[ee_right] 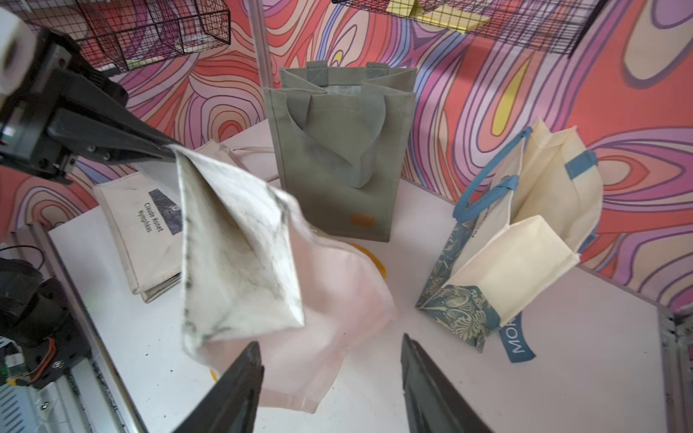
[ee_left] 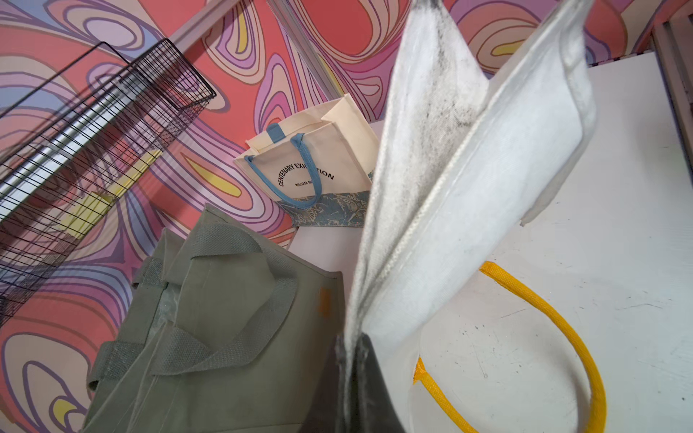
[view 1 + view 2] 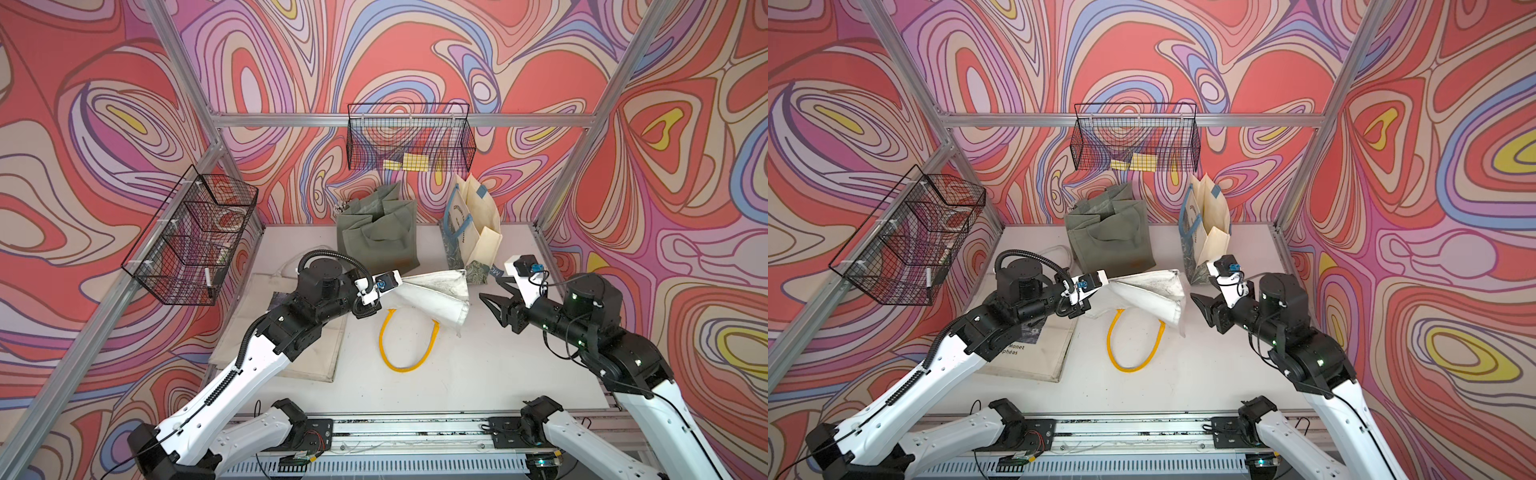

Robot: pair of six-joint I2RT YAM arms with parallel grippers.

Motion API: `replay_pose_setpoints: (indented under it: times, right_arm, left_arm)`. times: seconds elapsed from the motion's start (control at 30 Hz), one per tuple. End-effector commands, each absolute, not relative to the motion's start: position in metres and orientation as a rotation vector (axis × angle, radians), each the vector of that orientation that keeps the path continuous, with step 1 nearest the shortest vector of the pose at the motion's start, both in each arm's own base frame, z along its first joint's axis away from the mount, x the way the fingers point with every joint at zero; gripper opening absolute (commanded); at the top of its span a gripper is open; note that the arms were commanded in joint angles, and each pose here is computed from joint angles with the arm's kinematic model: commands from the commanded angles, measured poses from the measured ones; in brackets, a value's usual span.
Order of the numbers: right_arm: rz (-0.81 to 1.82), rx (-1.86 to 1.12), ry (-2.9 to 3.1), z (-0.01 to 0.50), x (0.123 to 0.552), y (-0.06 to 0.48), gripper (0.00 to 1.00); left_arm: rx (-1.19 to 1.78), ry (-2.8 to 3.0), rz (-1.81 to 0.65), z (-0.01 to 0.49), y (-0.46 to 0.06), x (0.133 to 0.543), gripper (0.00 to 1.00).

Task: Put away the canvas bag
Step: Press the canvas bag at the center of the board, then adjust the canvas bag at the center of the board.

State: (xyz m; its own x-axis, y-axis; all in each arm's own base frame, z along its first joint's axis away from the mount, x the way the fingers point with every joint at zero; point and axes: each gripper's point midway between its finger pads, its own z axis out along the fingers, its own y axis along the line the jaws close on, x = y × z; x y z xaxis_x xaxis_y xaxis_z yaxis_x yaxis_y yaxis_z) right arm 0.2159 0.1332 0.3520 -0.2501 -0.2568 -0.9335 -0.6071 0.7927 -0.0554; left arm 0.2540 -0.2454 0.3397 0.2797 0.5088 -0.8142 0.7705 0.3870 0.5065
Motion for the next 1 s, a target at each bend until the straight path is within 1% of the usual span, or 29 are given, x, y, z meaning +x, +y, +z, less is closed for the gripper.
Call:
replay_pose_setpoints:
  times: [0.0, 0.1, 0.17, 0.23, 0.33, 0.4, 0.5, 0.6, 0.67, 0.8, 0.97]
  right_arm:
    - [0.352, -0.584, 1.888, 0.336, 0.223, 0.125, 0.51]
    - [0.39, -0.595, 1.942, 0.313, 0.226, 0.132, 0.4]
    - [0.436, -0.621, 1.959, 0.302, 0.228, 0.141, 0.35]
    - [0.506, -0.663, 1.954, 0.294, 0.228, 0.153, 0.33]
    - [0.688, -0.764, 1.886, 0.296, 0.223, 0.182, 0.29]
    - [0.773, -0.788, 1.839, 0.302, 0.223, 0.195, 0.29]
    - [0.782, -0.764, 1.834, 0.3, 0.235, 0.199, 0.29]
    - [0.644, -0.698, 1.908, 0.291, 0.249, 0.183, 0.28]
    - [0.51, -0.645, 1.951, 0.291, 0.252, 0.163, 0.28]
    - [0.427, -0.576, 1.964, 0.295, 0.237, 0.14, 0.29]
    - [0.482, -0.512, 1.987, 0.299, 0.213, 0.131, 0.29]
  left_arm:
    - [1.221, 1.182, -0.349, 0.383, -0.255, 0.24, 0.0]
    - [1.224, 1.151, -0.366, 0.389, -0.258, 0.238, 0.0]
    - [1.224, 1.139, -0.377, 0.392, -0.259, 0.237, 0.0]
    - [1.214, 1.133, -0.39, 0.394, -0.26, 0.236, 0.0]
    - [1.205, 1.137, -0.41, 0.394, -0.262, 0.237, 0.0]
    - [1.201, 1.137, -0.431, 0.395, -0.263, 0.236, 0.0]
    - [1.195, 1.14, -0.449, 0.395, -0.265, 0.237, 0.0]
    - [1.191, 1.16, -0.422, 0.393, -0.262, 0.24, 0.0]
    - [1.18, 1.175, -0.374, 0.393, -0.258, 0.245, 0.0]
    - [1.167, 1.216, -0.295, 0.391, -0.252, 0.257, 0.0]
    - [1.14, 1.246, -0.26, 0.389, -0.252, 0.272, 0.0]
